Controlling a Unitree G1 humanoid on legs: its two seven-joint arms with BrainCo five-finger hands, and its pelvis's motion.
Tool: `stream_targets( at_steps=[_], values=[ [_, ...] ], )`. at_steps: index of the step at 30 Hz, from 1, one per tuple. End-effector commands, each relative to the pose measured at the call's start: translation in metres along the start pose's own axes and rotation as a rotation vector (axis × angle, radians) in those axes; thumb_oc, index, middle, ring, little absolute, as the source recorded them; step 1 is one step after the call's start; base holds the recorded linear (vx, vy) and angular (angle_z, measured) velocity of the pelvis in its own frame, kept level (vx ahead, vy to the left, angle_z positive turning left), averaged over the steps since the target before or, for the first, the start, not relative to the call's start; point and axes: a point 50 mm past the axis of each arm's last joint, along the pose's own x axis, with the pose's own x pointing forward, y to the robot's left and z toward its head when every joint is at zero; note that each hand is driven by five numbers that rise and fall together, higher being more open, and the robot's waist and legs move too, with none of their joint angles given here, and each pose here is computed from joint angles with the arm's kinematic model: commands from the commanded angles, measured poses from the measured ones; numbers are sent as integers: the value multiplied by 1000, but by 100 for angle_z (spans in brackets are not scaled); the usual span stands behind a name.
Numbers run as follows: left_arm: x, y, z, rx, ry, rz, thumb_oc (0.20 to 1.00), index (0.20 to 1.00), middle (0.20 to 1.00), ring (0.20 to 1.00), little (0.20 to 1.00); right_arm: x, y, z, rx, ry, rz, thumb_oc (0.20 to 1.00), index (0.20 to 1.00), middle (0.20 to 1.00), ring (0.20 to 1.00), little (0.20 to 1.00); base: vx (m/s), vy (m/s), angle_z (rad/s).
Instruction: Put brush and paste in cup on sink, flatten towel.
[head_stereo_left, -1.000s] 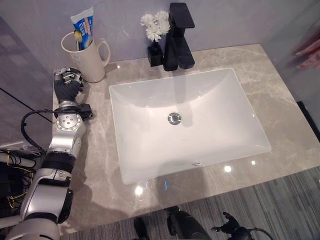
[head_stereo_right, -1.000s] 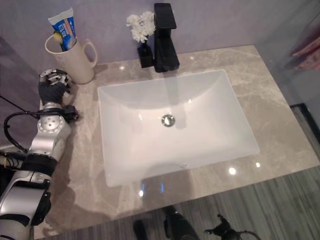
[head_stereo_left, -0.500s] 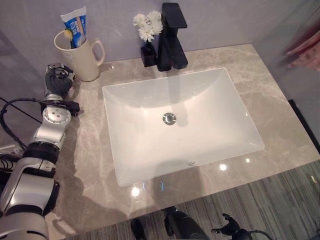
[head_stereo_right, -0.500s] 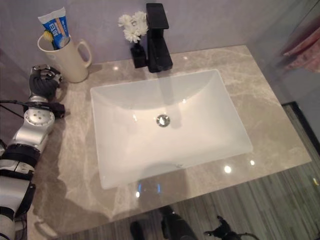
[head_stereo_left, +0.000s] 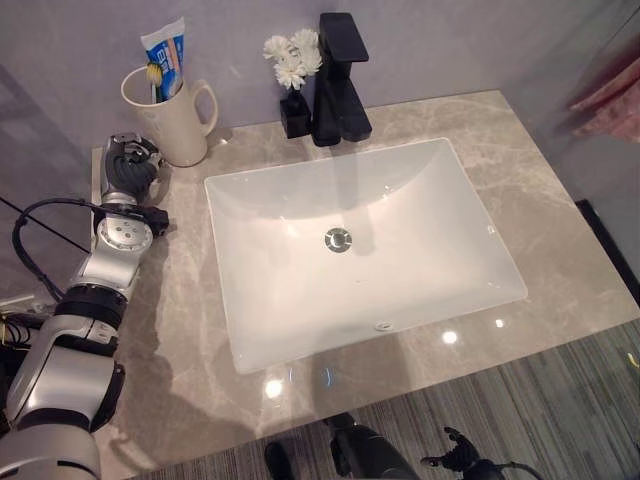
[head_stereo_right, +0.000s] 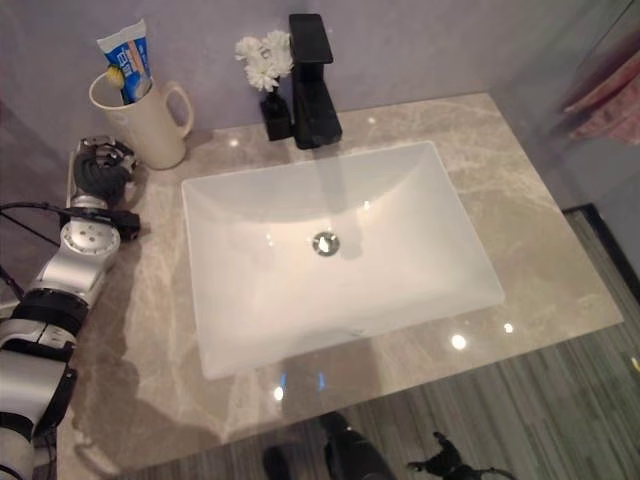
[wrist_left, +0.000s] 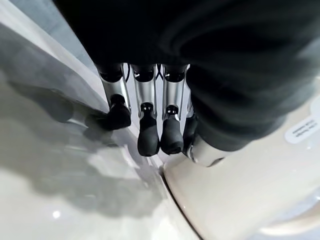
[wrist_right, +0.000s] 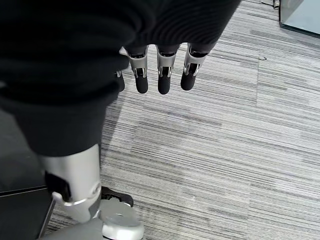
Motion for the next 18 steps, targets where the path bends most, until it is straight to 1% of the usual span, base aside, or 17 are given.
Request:
stream_targets(
  at_steps=[1, 4, 10, 18],
  values=[
    [5, -22, 32, -56, -109, -39, 200, 200, 200, 200, 200, 2, -16, -4, 3, 20, -46, 1000, 1000, 1000, 1000, 1000, 0, 0, 0],
    [6, -31, 40, -73, -125, -48, 200, 200, 200, 200, 200, 2, -16, -4, 6, 14, -49, 1000, 1000, 1000, 1000, 1000, 0, 0, 0],
    [6, -37, 45, -88, -129, -56, 200, 200, 200, 200, 200, 2, -18, -1, 20, 2, -61, 1000, 1000, 1000, 1000, 1000, 4, -14, -3],
    [5, -44, 49, -111, -132, -68, 200, 200, 200, 200, 200, 1, -18, -9, 17, 32, -66, 1000, 1000, 1000, 1000, 1000, 5, -10, -3]
  ],
)
